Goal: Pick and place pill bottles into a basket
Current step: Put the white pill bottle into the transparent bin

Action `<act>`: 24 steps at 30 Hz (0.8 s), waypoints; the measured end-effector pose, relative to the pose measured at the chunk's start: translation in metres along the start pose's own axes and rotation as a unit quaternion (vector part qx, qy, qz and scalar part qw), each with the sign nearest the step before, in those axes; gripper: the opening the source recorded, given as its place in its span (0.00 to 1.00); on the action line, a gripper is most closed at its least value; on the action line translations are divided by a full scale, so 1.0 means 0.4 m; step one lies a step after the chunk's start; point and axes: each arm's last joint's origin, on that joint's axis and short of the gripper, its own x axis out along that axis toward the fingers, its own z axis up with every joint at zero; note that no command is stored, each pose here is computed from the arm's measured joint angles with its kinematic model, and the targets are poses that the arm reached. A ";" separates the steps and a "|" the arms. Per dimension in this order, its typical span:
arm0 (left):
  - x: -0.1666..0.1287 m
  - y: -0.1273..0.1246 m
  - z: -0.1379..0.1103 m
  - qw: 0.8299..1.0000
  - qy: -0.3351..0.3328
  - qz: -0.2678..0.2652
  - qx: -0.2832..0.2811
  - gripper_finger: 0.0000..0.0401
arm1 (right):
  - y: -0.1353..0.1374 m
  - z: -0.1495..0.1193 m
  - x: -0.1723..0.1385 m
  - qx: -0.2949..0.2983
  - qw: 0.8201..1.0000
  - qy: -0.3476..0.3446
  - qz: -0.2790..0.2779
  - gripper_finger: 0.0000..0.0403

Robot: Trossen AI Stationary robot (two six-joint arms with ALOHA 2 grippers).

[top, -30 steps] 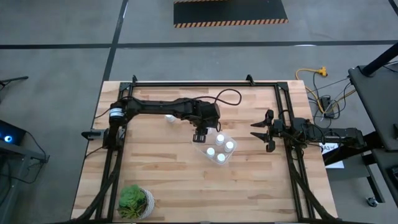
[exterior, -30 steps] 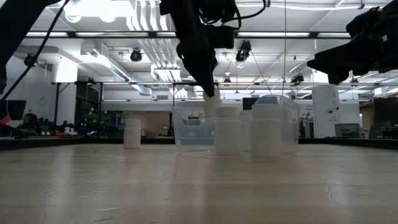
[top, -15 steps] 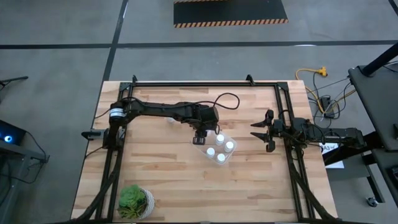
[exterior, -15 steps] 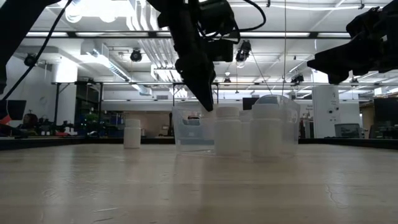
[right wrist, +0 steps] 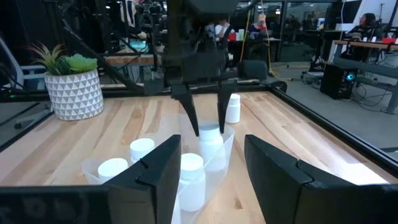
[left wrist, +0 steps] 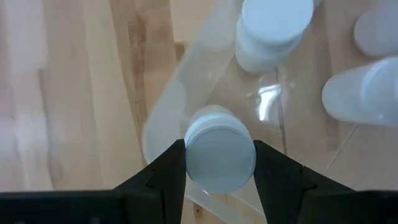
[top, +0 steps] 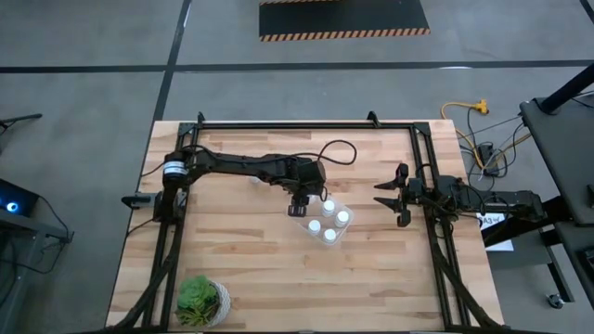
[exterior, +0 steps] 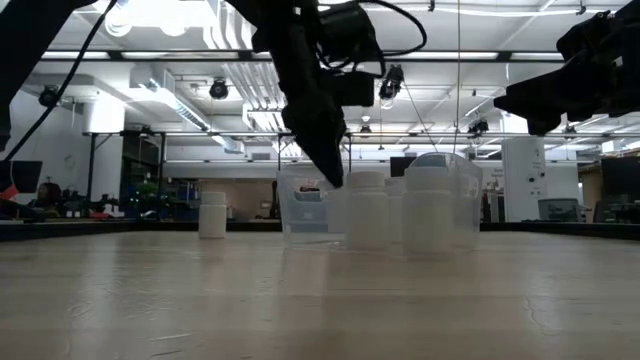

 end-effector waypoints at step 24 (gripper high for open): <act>0.007 -0.001 -0.001 1.000 -0.007 0.002 -0.001 0.61 | 0.000 0.000 0.000 0.000 1.000 0.000 0.000 0.41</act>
